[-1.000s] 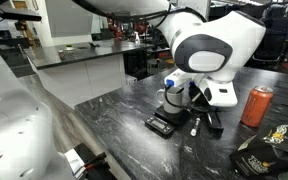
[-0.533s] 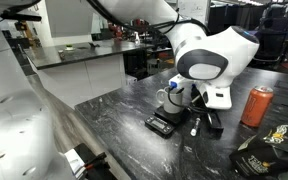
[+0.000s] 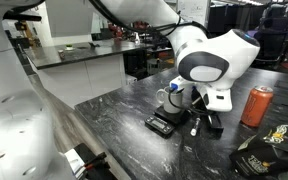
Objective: Push the black scale to the left.
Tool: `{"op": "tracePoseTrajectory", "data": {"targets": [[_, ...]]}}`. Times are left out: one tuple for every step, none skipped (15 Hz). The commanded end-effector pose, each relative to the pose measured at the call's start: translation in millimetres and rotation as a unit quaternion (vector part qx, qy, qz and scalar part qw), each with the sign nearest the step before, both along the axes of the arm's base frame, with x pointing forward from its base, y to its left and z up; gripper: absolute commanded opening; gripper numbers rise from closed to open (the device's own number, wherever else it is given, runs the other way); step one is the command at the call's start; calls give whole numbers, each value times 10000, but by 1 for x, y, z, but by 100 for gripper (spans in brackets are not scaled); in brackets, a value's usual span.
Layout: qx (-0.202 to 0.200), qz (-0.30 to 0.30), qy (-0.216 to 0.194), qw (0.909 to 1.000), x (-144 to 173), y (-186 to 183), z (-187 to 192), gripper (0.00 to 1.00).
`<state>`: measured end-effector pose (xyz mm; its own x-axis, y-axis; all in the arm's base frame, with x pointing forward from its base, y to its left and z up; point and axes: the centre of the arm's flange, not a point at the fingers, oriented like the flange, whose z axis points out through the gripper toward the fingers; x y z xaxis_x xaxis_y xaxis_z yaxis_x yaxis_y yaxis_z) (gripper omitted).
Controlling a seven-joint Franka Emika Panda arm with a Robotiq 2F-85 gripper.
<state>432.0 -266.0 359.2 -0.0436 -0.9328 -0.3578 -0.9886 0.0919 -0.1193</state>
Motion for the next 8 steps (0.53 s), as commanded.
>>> {"op": "tracePoseTrajectory", "data": {"targets": [[31, 92, 113, 9999, 8, -5, -9, 100], [53, 110, 127, 9998, 11, -3, -8, 100], [54, 134, 132, 9998, 15, -1, -8, 100], [69, 160, 137, 9998, 18, 1, -8, 100], [75, 187, 151, 9997, 15, -1, -19, 100], [80, 209, 168, 9996, 16, -1, -23, 100], [82, 229, 193, 9995, 15, -2, -27, 100], [81, 250, 213, 9994, 15, -2, -30, 100]]}}
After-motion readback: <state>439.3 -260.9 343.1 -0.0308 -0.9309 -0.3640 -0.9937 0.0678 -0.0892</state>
